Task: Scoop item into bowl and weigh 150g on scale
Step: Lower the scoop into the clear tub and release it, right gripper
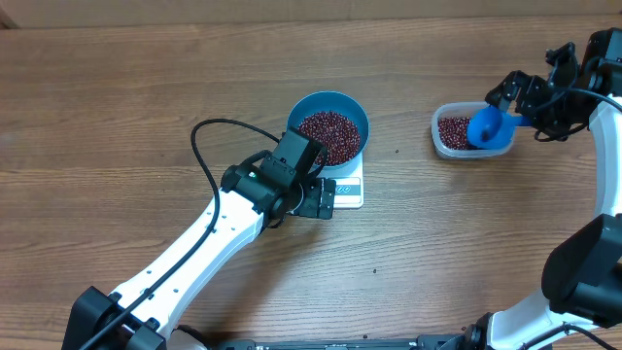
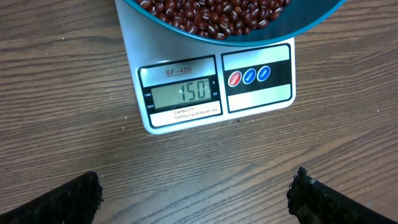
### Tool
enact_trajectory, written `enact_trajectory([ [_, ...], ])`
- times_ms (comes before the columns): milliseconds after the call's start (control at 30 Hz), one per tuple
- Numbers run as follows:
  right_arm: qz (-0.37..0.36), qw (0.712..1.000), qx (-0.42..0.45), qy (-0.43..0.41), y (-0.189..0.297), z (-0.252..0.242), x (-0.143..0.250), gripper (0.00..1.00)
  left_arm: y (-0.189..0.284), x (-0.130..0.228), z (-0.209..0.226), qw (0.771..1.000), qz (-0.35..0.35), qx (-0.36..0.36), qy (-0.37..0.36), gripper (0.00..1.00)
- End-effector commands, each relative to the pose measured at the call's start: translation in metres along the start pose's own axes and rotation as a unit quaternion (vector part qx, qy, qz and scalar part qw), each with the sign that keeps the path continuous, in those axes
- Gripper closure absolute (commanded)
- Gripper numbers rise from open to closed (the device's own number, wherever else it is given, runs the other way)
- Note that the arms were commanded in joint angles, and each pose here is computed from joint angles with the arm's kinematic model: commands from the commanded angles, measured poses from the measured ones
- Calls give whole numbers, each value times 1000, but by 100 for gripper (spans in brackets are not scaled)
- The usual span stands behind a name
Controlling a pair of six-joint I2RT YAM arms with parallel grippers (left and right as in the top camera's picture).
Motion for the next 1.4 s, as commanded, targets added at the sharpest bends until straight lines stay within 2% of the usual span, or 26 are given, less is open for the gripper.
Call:
enact_trajectory([
  [0,-26,999,30,6,5,-6,-6,0,-4,3,0,1000,7,0,5,0],
  [233,-23,999,36,-24,5,-7,-4,0,-4,3,0,1000,7,0,5,0],
  [333,-41,992,114,-30,8,-27,-8,0,-4,3,0,1000,7,0,5,0],
  [433,-79,972,209,-74,17,-52,-14,0,-4,3,0,1000,7,0,5,0],
  [533,-106,955,257,-103,24,-65,-18,0,-4,3,0,1000,7,0,5,0],
  [933,-92,973,181,-108,14,-46,-19,0,-4,3,0,1000,7,0,5,0],
  [1100,-122,973,170,-102,15,-42,-32,0,-4,3,0,1000,7,0,5,0],
  [1367,-123,973,169,-102,15,-42,-32,0,-4,3,0,1000,7,0,5,0],
])
Point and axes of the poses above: each gripper's point midway between its finger pads, its own y axis back along the fingers, its own z axis along the line the jaws close on, x = y × z, the point moved 4 cm from there along y, back along the fingers, and after that the axes turned 8 degrees about -y, right-handed, at the moved point
